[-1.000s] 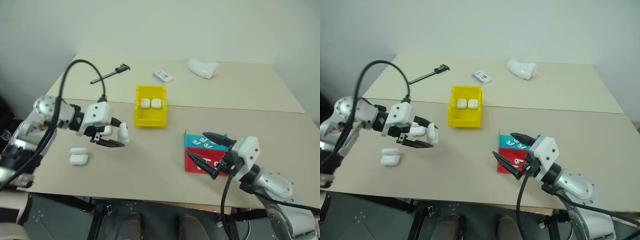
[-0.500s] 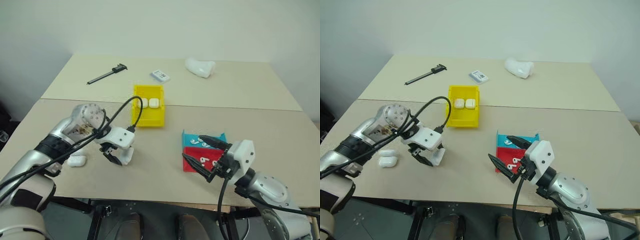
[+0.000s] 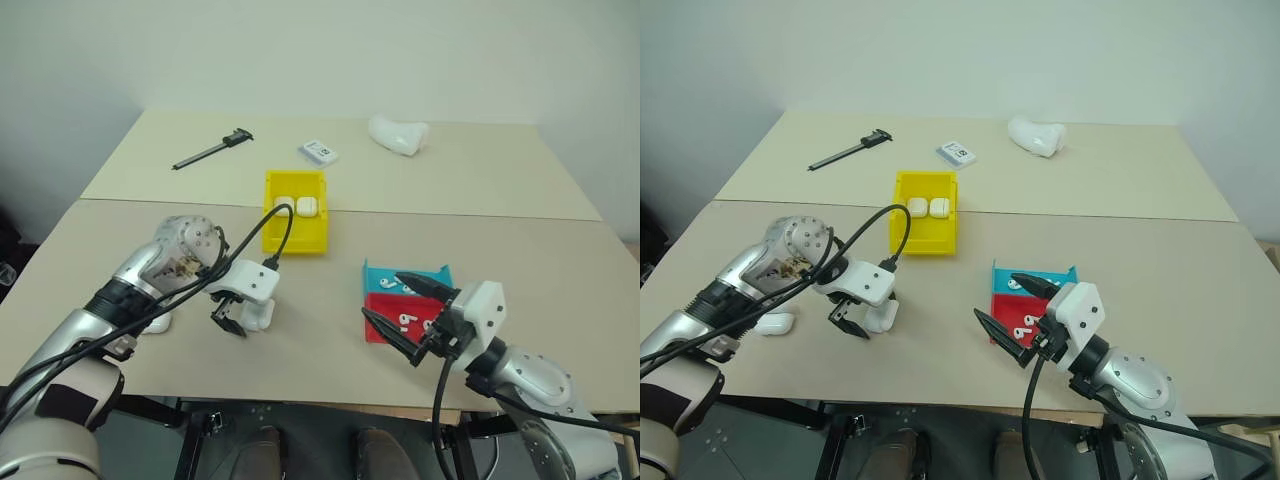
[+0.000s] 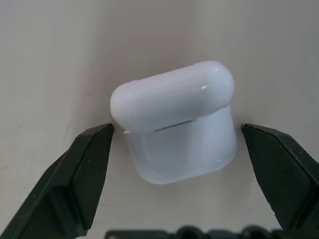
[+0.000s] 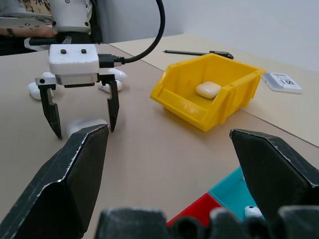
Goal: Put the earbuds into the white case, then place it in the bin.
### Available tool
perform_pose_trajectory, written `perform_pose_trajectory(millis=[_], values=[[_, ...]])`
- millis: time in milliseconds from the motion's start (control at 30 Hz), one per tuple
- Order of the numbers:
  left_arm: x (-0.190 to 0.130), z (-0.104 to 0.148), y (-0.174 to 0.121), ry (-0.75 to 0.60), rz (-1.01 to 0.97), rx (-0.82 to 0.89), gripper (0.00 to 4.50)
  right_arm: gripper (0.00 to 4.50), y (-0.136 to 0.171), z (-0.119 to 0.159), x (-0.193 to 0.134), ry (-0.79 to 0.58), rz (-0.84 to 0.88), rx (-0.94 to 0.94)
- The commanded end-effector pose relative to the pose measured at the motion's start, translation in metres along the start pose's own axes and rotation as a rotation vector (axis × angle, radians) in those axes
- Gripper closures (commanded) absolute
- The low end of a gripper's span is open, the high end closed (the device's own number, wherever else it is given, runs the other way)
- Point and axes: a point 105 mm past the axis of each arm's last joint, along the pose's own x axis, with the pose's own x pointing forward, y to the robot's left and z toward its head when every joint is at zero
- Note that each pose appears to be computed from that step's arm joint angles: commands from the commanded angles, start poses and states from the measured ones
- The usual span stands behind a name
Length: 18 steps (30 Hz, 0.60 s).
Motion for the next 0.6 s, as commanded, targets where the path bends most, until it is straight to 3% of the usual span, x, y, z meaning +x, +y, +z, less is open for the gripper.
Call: perform_pose_trajectory(millis=[33, 600], values=[[-0.013, 0.002, 0.008, 0.03, 0.049, -0.089, 0.01, 0.0, 0.001, 0.01, 0.002, -0.044, 0.007, -0.031], [-0.004, 0.007, -0.008, 0.044, 0.014, -0.148, 0.01, 0.0, -0.002, 0.001, 0.0, -0.036, 0.004, -0.028]])
